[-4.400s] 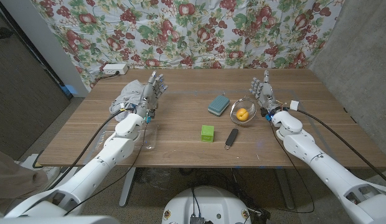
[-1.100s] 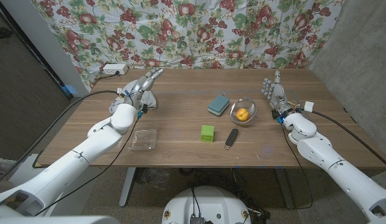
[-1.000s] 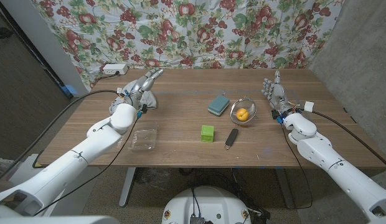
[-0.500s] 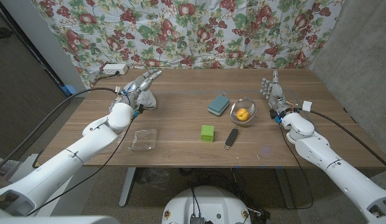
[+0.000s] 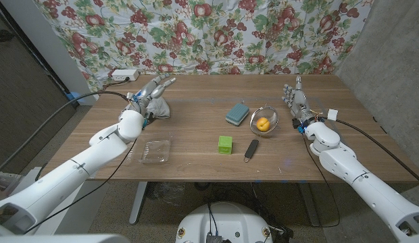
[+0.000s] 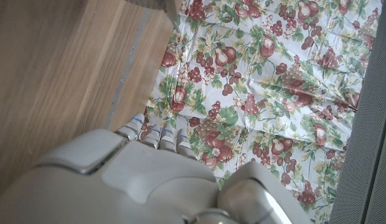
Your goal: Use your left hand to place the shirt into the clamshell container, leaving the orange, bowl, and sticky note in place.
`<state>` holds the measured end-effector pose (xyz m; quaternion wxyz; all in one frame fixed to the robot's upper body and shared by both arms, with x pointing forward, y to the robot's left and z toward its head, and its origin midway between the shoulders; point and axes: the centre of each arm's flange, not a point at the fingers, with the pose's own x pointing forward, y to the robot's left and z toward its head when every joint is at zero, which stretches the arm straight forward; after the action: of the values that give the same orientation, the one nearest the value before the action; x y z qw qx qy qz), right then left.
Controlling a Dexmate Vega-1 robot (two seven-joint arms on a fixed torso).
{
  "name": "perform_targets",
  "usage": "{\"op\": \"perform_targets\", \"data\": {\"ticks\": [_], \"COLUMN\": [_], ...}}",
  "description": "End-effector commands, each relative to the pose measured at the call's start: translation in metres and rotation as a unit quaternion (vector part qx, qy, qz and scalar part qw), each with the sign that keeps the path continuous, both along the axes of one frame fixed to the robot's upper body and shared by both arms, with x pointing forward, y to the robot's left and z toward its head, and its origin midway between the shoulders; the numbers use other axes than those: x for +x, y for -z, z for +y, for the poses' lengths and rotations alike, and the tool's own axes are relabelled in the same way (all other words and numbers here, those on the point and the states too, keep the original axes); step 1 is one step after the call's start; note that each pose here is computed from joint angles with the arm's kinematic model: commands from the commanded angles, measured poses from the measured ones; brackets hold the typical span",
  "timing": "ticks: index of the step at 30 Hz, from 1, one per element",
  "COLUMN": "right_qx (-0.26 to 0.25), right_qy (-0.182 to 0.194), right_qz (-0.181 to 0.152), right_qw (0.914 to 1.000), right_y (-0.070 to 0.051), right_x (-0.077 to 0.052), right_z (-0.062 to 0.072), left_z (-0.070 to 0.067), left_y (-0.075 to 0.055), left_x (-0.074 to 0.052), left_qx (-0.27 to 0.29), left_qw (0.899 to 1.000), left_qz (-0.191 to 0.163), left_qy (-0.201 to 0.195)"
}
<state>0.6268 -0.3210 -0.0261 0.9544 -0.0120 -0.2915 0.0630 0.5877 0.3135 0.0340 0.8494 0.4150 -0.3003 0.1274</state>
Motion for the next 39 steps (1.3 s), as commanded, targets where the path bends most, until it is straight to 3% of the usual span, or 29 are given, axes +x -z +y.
{"op": "perform_targets", "data": {"ticks": [1,7,23,39], "right_qx": [0.004,0.008,0.011,0.013], "right_qy": [0.002,0.01,0.021,0.02], "right_qz": [-0.006,-0.01,-0.01,-0.007], "right_qw": [1.0,0.9999,0.9997,0.9997], "right_y": [-0.002,-0.003,0.0,-0.001], "right_x": [0.0,-0.001,0.001,0.006], "right_z": [-0.001,-0.002,-0.002,-0.002], "left_z": [-0.003,-0.006,-0.002,0.012], "left_y": [0.004,0.007,0.005,0.001], "left_x": [0.004,0.009,0.012,0.021], "left_qx": [0.056,0.063,0.101,0.144], "left_qw": [0.997,0.997,0.987,0.981], "left_qz": [0.0,-0.003,0.0,-0.006], "left_qy": [-0.049,-0.048,-0.124,-0.127]}}
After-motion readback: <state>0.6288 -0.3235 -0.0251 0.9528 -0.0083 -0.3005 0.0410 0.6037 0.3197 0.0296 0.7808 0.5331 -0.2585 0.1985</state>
